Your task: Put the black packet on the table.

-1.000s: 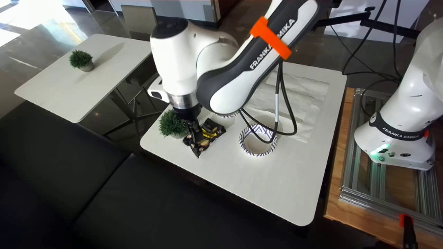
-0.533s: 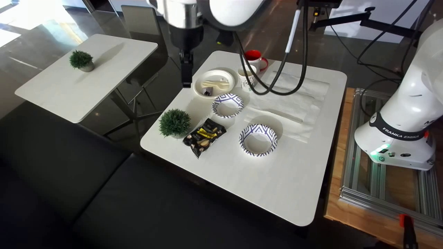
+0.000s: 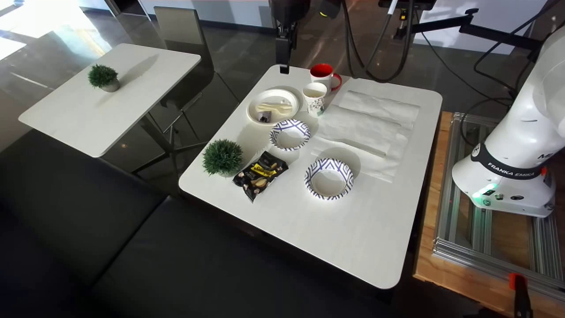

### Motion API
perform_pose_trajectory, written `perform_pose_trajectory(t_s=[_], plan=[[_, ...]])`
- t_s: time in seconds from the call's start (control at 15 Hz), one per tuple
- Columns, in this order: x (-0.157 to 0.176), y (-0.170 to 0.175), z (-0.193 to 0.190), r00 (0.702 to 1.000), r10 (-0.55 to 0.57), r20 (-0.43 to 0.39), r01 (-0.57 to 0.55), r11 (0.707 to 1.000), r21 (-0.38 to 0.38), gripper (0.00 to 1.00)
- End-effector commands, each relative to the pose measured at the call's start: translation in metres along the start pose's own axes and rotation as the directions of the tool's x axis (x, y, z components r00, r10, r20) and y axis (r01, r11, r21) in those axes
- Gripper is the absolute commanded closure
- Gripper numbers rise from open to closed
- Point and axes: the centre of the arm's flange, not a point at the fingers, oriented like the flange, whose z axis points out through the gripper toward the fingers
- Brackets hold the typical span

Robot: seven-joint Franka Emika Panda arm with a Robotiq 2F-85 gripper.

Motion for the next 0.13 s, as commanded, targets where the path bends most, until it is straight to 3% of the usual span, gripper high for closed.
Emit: perform_pose_trajectory(t_s=[0.0,0.07], plan=[[0.0006,-0.0019,-0.0001,1.0,-0.004,0.0,0.004,1.0,0.0,0.0],[0.0013,-0.0047,0.0,1.0,-0.009,-0.001,0.009,1.0,0.001,0.0]])
